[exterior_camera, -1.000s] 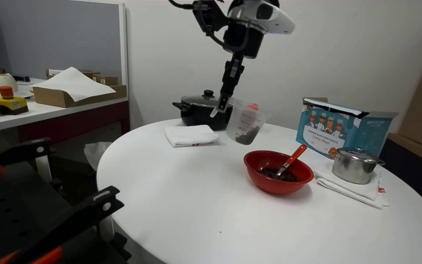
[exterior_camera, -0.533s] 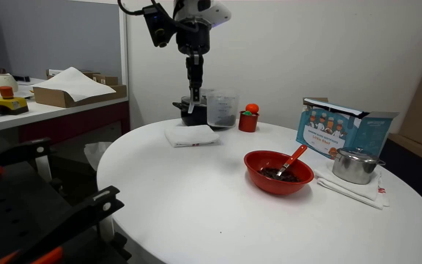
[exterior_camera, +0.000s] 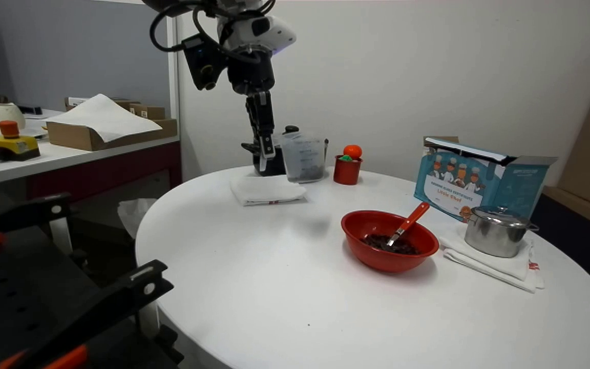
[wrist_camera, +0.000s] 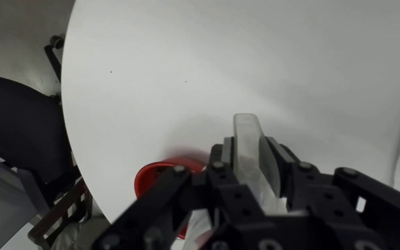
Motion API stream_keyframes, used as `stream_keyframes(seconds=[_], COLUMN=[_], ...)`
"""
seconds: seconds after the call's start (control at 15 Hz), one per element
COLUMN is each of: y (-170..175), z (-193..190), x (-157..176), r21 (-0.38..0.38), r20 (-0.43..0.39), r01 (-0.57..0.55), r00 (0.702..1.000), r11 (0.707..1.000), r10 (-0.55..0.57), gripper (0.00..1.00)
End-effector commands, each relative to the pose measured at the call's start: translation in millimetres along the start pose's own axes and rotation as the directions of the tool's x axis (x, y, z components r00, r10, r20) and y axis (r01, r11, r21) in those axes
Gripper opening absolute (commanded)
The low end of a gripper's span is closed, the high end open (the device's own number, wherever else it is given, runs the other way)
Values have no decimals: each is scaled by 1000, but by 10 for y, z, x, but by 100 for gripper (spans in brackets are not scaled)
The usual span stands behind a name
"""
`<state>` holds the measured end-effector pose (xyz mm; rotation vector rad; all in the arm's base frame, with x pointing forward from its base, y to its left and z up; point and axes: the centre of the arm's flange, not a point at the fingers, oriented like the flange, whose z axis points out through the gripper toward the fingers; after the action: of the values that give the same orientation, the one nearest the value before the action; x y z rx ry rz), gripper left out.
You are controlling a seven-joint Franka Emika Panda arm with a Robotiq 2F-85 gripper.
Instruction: Pour some of the things in the jug into the bowl
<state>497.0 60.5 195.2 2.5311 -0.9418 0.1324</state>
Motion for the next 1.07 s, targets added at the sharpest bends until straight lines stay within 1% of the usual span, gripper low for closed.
stream_keyframes(seconds=[0.0, 0.27, 0.4, 0.6, 0.8, 0.93, 1.0], y=[-150, -289, -352, -476, -585, -615, -614], z=[241, 469, 577, 724, 804, 787, 746], x=[8, -34, -73, -160, -269, -315, -315], r21=[30, 40, 38, 44, 61, 65, 64], r20=[-6, -19, -2, 24, 39, 42, 35], r01=[32, 67, 79, 132, 188, 209, 213], r00=[999, 998, 997, 991, 981, 976, 976], r11=[999, 997, 996, 990, 980, 976, 975], r10=[-32, -66, -79, -133, -191, -212, -216], gripper=[6, 6, 6, 6, 6, 6, 47])
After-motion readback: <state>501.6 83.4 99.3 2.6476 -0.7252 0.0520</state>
